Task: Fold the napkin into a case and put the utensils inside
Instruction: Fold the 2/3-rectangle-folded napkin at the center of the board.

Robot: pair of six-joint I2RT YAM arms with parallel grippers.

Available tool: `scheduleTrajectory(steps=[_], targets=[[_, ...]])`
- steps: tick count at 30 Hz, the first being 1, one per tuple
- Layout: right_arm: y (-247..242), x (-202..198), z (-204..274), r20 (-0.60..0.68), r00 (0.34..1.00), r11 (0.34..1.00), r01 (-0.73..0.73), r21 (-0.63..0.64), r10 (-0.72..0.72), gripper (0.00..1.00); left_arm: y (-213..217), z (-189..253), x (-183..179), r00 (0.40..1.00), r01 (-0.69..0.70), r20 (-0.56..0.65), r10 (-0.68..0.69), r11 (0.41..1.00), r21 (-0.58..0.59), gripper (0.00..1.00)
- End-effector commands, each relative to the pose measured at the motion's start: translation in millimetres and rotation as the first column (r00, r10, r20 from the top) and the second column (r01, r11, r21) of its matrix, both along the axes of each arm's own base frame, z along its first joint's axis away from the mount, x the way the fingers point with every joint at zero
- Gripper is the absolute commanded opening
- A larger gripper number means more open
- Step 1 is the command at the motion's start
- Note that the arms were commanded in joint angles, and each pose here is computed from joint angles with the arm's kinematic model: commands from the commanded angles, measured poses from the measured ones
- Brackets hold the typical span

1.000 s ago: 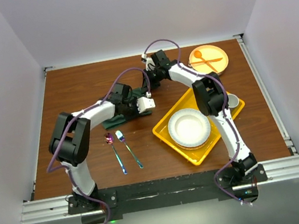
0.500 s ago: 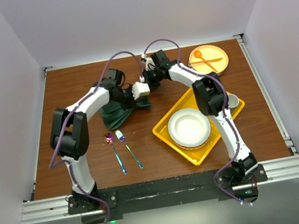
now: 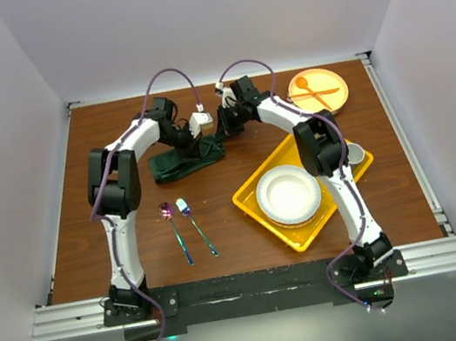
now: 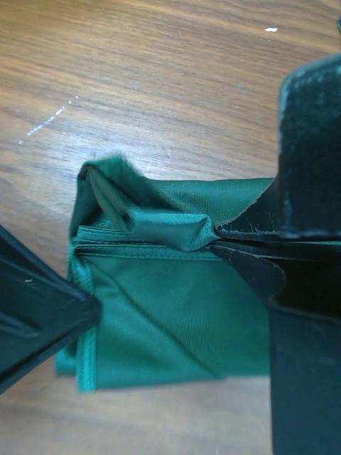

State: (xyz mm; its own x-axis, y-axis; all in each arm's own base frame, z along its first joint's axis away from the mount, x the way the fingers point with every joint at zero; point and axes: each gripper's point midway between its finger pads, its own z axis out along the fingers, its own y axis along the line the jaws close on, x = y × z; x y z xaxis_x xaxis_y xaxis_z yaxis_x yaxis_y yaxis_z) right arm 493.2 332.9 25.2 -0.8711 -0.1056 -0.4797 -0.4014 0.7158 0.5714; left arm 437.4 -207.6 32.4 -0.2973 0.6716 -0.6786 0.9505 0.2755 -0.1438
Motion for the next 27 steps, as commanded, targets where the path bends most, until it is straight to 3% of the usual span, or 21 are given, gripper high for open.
scheduleTrajectory(steps=[1, 9, 15, 19, 27], targets=[[-30, -14, -53, -0.077, 0.996, 0.987, 0.023, -0.161, -0.036, 0.02, 7, -6, 3, 0.995, -0.056, -0.08, 0.052, 0.998, -0.039, 0.0], [-23, -12, -37, -0.053, 0.999, 0.993, -0.002, -0.12, -0.004, 0.06, 20, -20, 3, 0.967, -0.151, -0.222, 0.127, 0.984, -0.095, 0.0], [-26, -13, -43, -0.054, 0.999, 0.991, -0.009, -0.136, 0.002, 0.05, 5, 49, 20, 0.983, -0.153, -0.14, 0.121, 0.957, -0.245, 0.0], [-25, -16, -44, -0.039, 0.998, 0.989, -0.045, -0.138, 0.04, 0.05, 1, 64, 28, 0.981, -0.176, -0.134, 0.144, 0.946, -0.272, 0.0], [-16, -27, -47, -0.027, 0.992, 0.983, -0.127, -0.136, 0.124, 0.05, 16, 15, 35, 0.951, -0.265, -0.21, 0.225, 0.946, -0.185, 0.0]])
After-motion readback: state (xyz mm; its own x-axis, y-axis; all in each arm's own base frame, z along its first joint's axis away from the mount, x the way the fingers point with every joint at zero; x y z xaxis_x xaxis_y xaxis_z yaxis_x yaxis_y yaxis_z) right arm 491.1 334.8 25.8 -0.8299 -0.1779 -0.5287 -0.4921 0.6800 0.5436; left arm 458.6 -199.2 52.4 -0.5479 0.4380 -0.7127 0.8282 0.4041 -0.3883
